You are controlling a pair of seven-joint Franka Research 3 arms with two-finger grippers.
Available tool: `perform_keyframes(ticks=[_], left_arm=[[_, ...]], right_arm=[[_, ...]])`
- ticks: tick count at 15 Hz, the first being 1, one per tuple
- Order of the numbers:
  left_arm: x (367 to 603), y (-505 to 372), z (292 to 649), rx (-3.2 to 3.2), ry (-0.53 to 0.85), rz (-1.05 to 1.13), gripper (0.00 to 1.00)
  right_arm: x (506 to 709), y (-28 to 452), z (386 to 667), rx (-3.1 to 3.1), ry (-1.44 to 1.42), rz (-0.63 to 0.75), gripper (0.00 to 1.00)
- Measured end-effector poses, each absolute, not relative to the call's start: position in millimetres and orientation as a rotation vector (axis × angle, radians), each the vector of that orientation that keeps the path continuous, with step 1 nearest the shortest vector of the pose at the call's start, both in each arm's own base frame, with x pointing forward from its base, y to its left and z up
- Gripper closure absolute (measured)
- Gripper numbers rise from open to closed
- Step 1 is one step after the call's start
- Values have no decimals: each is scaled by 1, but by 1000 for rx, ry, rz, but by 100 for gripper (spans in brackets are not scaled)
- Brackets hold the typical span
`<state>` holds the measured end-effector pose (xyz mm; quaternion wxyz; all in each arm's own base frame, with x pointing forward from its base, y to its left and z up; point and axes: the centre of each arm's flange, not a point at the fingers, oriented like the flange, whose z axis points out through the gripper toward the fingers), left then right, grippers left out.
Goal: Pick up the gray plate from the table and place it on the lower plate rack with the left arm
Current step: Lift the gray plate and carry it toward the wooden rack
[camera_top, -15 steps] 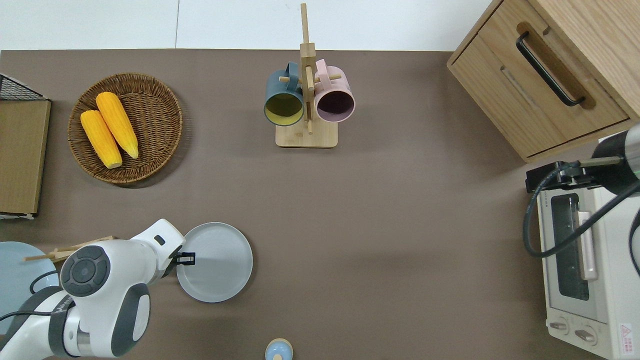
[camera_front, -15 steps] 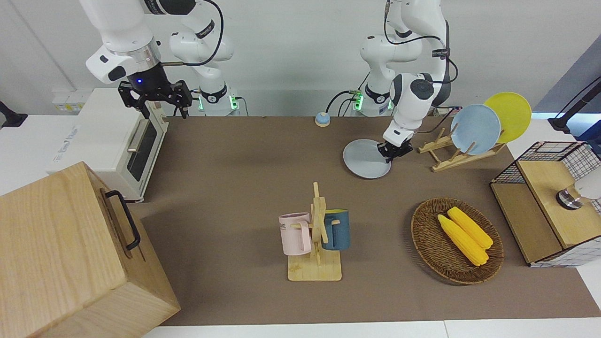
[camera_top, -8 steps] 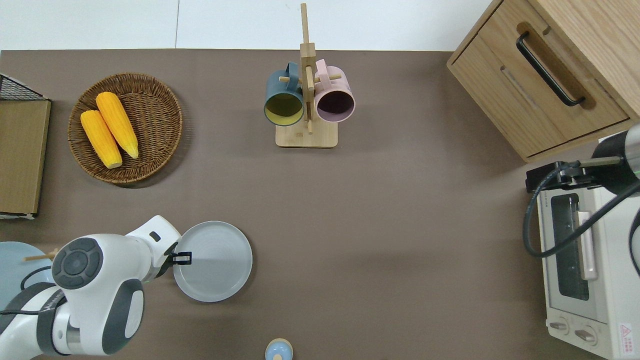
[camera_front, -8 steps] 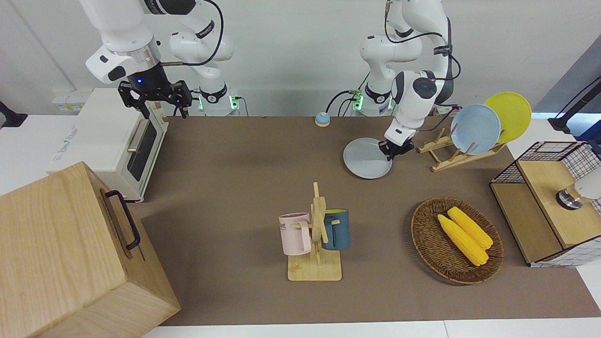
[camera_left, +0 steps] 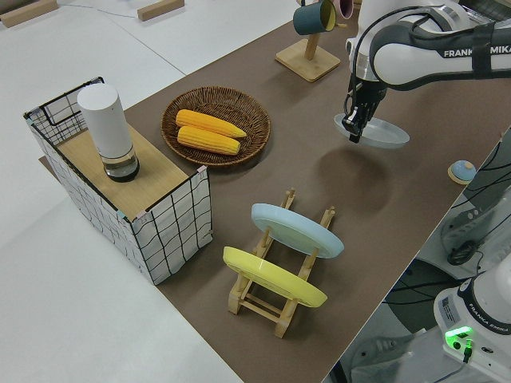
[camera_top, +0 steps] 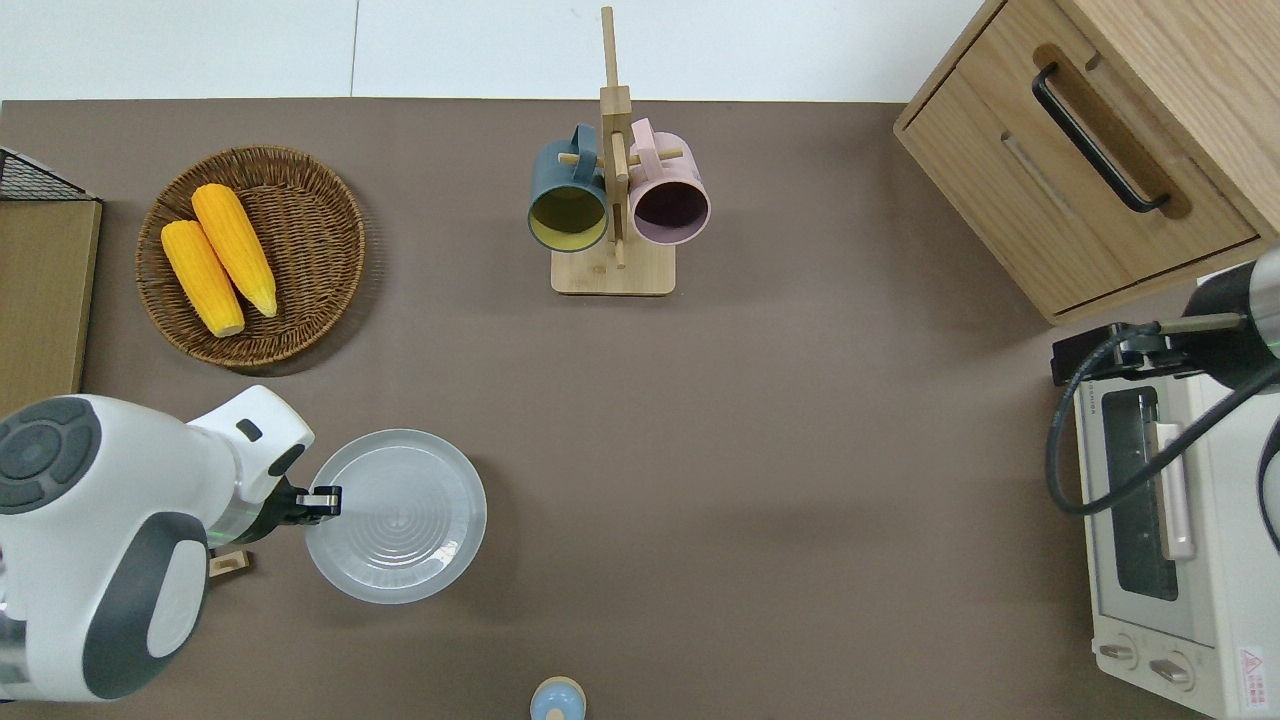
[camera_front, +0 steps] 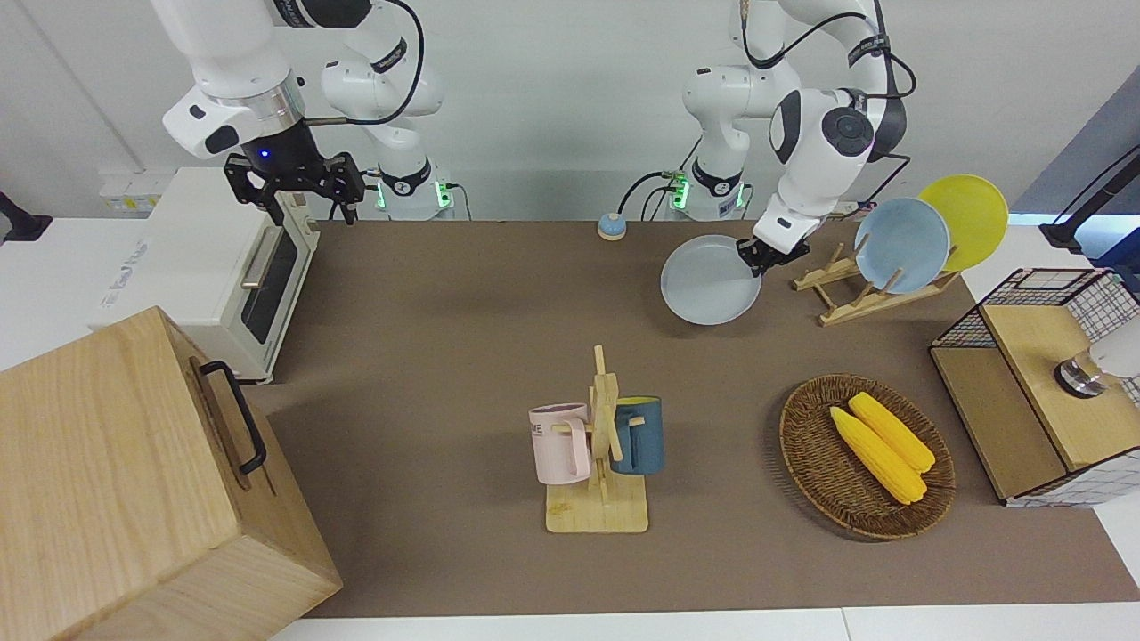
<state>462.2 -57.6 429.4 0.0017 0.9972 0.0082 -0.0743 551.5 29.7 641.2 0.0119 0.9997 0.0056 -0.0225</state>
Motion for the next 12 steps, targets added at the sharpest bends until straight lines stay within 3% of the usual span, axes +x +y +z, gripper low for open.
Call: perform_keyframes(ticks=[7,12], left_arm=[[473,-28,507,3133,110,-313,99],[469,-8,545,3317,94,-397,99]], right_arm=[[551,30,641,3117,18,-70,1],[551,30,641,3117,18,-70,1]])
